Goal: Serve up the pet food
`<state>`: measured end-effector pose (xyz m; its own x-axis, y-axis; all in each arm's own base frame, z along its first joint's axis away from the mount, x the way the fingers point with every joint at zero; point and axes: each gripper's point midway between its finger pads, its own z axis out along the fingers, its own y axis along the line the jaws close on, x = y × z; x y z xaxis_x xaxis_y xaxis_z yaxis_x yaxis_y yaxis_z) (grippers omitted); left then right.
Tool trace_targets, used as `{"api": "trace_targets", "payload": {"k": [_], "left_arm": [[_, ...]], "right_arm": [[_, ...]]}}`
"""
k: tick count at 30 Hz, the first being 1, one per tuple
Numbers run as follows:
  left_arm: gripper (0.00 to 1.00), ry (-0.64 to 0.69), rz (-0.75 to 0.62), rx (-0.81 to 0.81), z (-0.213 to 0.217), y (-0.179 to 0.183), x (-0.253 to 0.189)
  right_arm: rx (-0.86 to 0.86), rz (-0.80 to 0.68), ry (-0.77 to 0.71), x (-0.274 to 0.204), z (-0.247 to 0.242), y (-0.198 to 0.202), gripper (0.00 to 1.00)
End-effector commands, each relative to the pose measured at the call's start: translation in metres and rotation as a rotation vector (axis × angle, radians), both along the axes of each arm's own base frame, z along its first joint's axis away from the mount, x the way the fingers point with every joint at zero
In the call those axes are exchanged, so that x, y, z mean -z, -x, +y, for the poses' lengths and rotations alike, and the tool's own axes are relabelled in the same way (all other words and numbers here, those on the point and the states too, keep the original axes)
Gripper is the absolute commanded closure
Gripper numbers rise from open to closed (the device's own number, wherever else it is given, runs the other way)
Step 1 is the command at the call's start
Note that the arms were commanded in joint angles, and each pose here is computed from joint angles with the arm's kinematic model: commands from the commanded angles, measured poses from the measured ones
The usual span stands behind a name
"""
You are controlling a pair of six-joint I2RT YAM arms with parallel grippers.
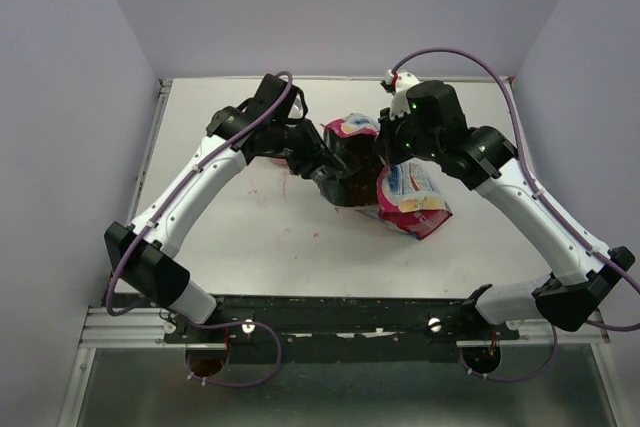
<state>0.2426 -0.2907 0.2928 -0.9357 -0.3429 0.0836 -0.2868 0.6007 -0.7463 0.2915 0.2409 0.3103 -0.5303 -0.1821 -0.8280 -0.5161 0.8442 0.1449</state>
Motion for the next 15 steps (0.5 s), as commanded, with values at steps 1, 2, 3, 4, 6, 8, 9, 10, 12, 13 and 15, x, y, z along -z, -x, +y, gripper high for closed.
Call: {"api": "trace_targets", "payload": {"k": [1, 2, 3, 4, 6, 8, 9, 10, 12, 13, 15], "left_arm": [[1.00, -0.123, 0.075, -0.099, -0.007, -0.018, 0.029], [1.00, -0.127, 0.083, -0.089, -0.012, -0.019, 0.034], [1.00, -0.133, 0.096, -0.083, -0.017, -0.021, 0.040], [1.00, -0.128, 0.100, -0.075, -0.023, -0.022, 0.044], [1.00, -0.118, 0.070, -0.075, -0.037, -0.033, 0.051], [1.00, -0.118, 0.054, -0.076, -0.049, -0.045, 0.066], [1.00, -0.107, 0.033, -0.070, -0.056, -0.052, 0.072], [1.00, -0.087, -0.010, -0.060, -0.063, -0.062, 0.077], [1.00, -0.059, -0.042, -0.036, -0.073, -0.074, 0.093], [1.00, 0.021, -0.062, 0.000, -0.084, -0.077, 0.089], [1.00, 0.130, -0.137, 0.041, -0.100, -0.084, 0.084]], "right_arm": [[-0.084, -0.118, -0.141, -0.062, 0.023, 0.009, 0.99], [-0.080, -0.121, -0.145, -0.064, 0.023, 0.009, 0.99], [-0.077, -0.119, -0.145, -0.064, 0.023, 0.008, 0.99], [-0.072, -0.119, -0.148, -0.065, 0.023, 0.009, 0.99], [-0.066, -0.112, -0.154, -0.063, 0.023, 0.011, 0.99], [-0.059, -0.104, -0.164, -0.061, 0.022, 0.013, 0.99], [-0.055, -0.101, -0.172, -0.061, 0.021, 0.014, 0.99], [-0.052, -0.092, -0.169, -0.058, 0.020, 0.016, 0.99], [-0.017, -0.092, -0.166, -0.057, 0.014, 0.016, 0.99], [-0.013, -0.085, -0.165, -0.056, 0.012, 0.018, 0.99], [0.001, -0.076, -0.160, -0.055, 0.008, 0.020, 0.99]]}}
